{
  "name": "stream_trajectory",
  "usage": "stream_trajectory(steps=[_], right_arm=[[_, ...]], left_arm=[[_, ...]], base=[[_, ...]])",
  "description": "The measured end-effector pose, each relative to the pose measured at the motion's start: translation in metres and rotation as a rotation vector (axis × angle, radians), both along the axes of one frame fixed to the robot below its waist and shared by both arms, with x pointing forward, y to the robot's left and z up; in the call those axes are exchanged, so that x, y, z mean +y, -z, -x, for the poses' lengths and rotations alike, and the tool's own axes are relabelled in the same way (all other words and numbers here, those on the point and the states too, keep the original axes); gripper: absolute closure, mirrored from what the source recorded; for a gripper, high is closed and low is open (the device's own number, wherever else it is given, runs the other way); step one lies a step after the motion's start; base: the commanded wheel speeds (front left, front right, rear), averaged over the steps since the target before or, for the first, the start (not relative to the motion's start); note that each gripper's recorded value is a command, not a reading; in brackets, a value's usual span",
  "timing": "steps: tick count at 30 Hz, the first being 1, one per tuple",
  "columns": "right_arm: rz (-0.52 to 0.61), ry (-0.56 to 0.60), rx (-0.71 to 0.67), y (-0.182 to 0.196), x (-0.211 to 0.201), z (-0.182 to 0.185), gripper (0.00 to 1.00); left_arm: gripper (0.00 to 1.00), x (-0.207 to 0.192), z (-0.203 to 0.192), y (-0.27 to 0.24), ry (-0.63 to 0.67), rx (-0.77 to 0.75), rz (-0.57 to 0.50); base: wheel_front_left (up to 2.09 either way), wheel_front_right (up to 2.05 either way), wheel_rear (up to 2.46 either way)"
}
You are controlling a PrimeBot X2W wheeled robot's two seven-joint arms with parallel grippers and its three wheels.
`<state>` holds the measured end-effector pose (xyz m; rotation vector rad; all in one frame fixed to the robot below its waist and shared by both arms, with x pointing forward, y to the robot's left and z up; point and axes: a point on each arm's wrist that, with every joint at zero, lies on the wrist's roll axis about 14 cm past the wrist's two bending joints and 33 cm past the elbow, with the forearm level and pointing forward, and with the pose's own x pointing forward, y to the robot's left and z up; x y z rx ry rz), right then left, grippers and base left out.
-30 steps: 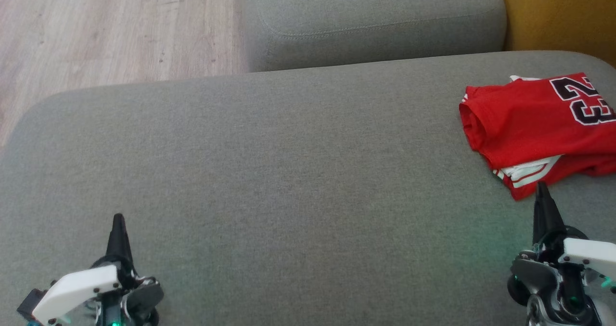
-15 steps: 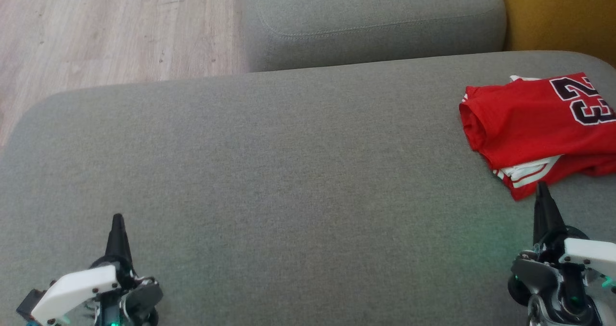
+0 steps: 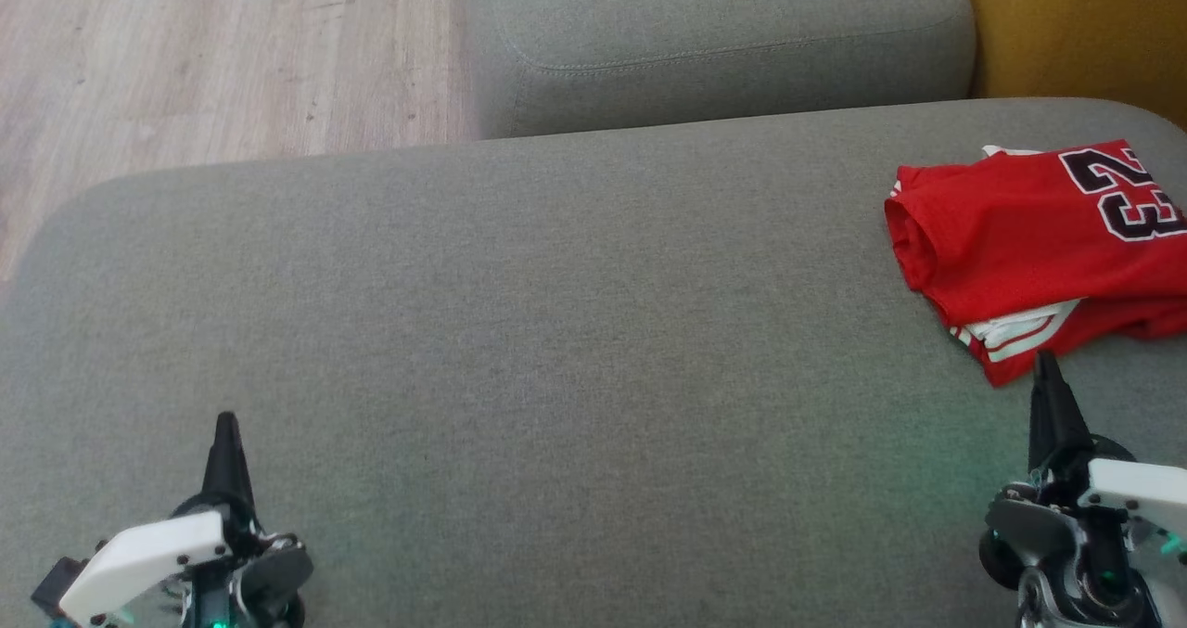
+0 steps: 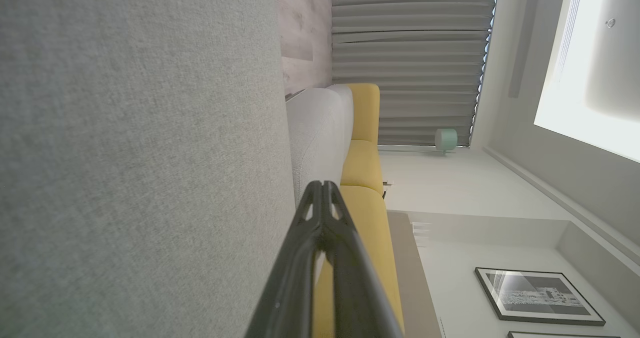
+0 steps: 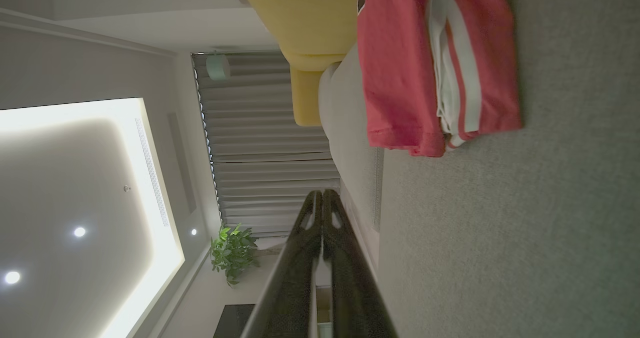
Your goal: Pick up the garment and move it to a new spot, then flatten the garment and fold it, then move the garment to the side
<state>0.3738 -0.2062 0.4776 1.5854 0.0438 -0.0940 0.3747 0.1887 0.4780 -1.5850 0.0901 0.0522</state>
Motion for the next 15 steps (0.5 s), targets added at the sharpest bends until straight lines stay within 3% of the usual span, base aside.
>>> stream_trajectory(steps=[15], right_arm=[[-0.002,-0.005,0.000,0.0000,0.0002,0.0001,1.00]], left_arm=[[1.00,0.0005,0.0000,0.0000,-0.001,0.000,0.000]], base=[[0.00,0.00,0.00]])
